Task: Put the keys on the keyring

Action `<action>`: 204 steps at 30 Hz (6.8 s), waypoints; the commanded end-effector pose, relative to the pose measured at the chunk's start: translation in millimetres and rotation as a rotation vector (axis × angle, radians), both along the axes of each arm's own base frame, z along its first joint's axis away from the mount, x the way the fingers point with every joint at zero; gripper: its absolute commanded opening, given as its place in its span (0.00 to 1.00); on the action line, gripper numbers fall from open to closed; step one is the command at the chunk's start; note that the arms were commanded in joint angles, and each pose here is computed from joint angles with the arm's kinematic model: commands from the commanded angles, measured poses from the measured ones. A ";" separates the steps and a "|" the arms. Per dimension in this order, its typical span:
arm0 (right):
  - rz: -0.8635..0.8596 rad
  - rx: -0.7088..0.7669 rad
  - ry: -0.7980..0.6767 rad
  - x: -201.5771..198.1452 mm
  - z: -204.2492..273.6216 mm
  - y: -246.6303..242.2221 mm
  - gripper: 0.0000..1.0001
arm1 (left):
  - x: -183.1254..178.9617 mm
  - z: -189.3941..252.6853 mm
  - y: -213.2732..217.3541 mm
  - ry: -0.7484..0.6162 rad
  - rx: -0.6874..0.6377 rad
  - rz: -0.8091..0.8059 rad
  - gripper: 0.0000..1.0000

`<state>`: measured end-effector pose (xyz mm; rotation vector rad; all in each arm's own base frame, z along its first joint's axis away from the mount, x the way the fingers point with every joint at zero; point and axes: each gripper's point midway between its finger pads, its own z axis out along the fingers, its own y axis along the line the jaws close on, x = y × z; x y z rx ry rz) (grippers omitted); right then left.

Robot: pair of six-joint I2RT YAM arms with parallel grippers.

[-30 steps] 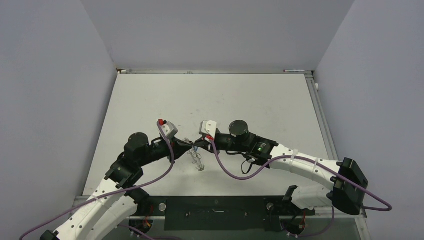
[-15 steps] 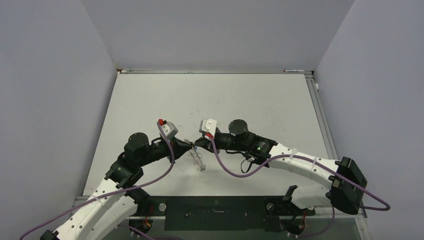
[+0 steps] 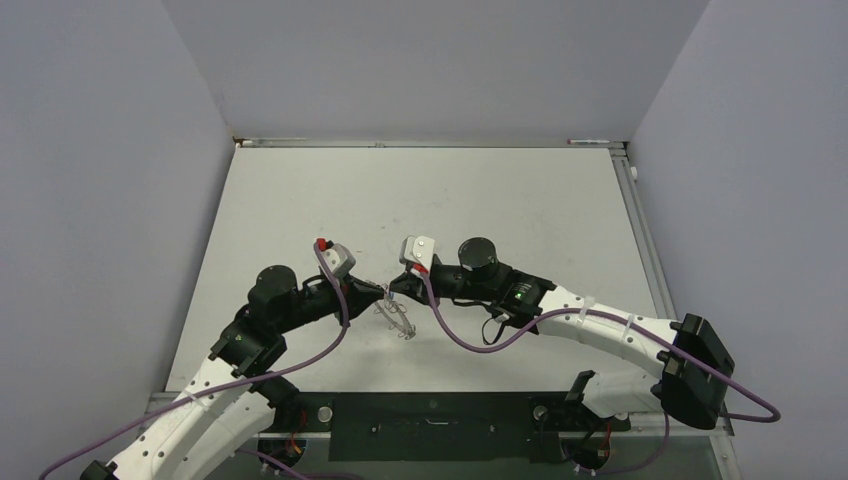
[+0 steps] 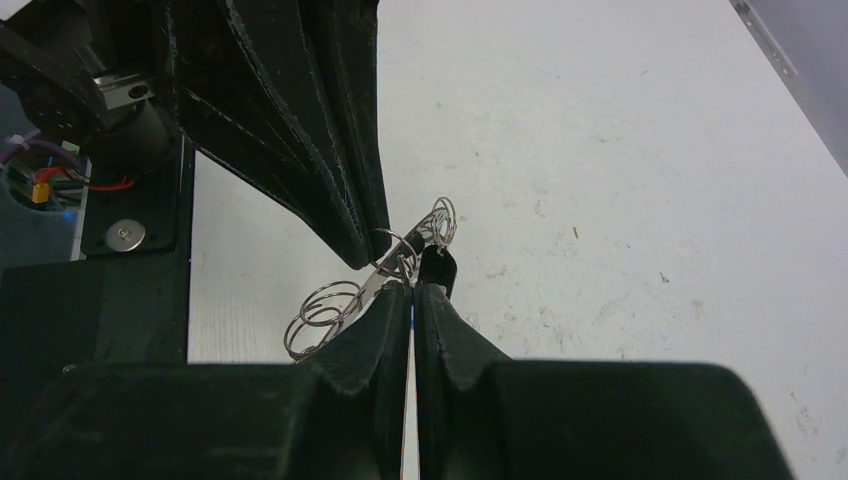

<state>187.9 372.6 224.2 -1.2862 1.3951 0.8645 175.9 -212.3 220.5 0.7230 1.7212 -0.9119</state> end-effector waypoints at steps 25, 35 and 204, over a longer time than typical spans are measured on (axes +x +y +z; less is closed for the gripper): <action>-0.049 0.077 -0.046 15.9 27.2 -3.0 0.13 | -0.9 34.2 -3.4 -0.103 -0.065 -0.018 0.00; -0.041 0.084 -0.046 14.5 28.1 -3.5 0.05 | -0.8 34.1 -3.5 -0.102 -0.064 -0.018 0.00; -0.787 -0.434 0.353 84.9 -205.5 -67.0 0.05 | 41.5 49.5 58.9 -0.181 -0.020 0.370 0.00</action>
